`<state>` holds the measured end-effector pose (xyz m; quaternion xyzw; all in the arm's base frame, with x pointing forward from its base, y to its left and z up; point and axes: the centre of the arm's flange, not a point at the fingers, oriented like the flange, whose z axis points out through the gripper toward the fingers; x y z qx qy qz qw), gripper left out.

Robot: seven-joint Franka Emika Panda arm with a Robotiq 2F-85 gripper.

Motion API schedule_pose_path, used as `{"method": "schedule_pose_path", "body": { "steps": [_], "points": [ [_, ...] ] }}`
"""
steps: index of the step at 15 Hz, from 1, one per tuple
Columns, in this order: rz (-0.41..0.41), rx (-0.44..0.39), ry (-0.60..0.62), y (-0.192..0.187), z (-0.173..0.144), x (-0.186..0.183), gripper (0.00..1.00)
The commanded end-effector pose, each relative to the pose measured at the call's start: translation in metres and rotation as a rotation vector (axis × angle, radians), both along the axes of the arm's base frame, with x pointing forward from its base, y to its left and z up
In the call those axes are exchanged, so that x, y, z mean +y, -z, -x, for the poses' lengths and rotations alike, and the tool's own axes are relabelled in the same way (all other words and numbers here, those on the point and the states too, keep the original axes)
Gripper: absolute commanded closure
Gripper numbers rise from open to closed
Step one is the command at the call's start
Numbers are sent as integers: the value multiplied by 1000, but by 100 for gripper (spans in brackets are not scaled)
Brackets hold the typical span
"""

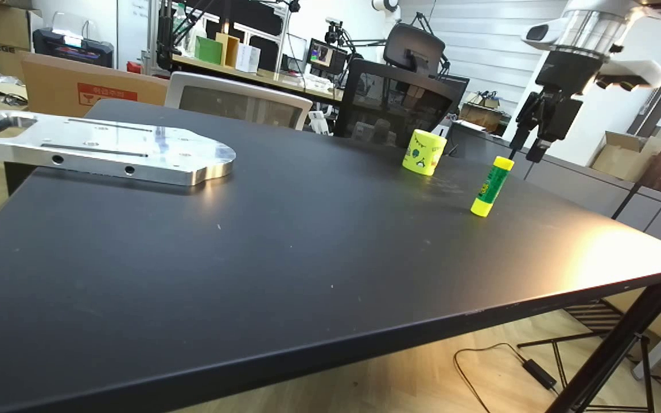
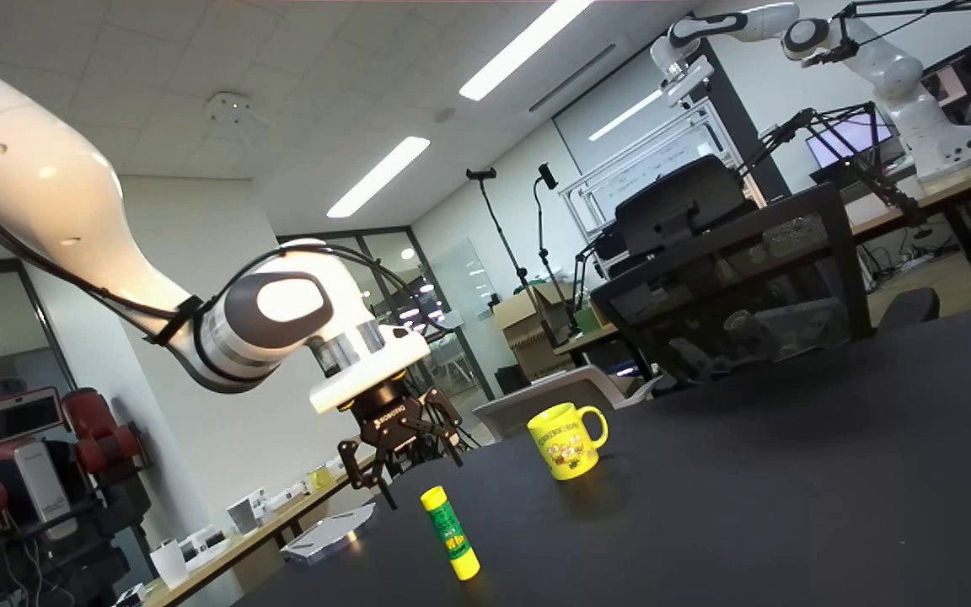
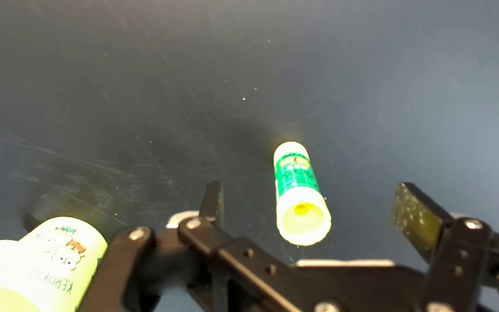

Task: Pick the bottle on the table and put it in the mug

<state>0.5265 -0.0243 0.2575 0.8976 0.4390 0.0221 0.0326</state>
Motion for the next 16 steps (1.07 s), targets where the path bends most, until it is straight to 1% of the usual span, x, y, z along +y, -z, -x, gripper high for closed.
{"method": "schedule_pose_path", "body": {
  "steps": [1, 5, 6, 7, 8, 10, 11, 14, 16],
  "points": [
    [-8, 10, 2, 17, -24, -1, 0],
    [-6, 20, -9, 28, -32, 5, 0],
    [-3, 20, -10, 31, -34, 6, 25],
    [-9, 25, -12, 33, -35, 7, 27],
    [-9, 29, -11, 35, -36, 8, 33],
    [-5, 64, 13, 34, -38, 9, 49],
    [-7, 89, 28, 32, -39, 8, 55],
    [-42, 180, 43, 23, -40, 1, 75],
    [-57, 198, 65, 15, -44, -6, 89]
  ]
}}
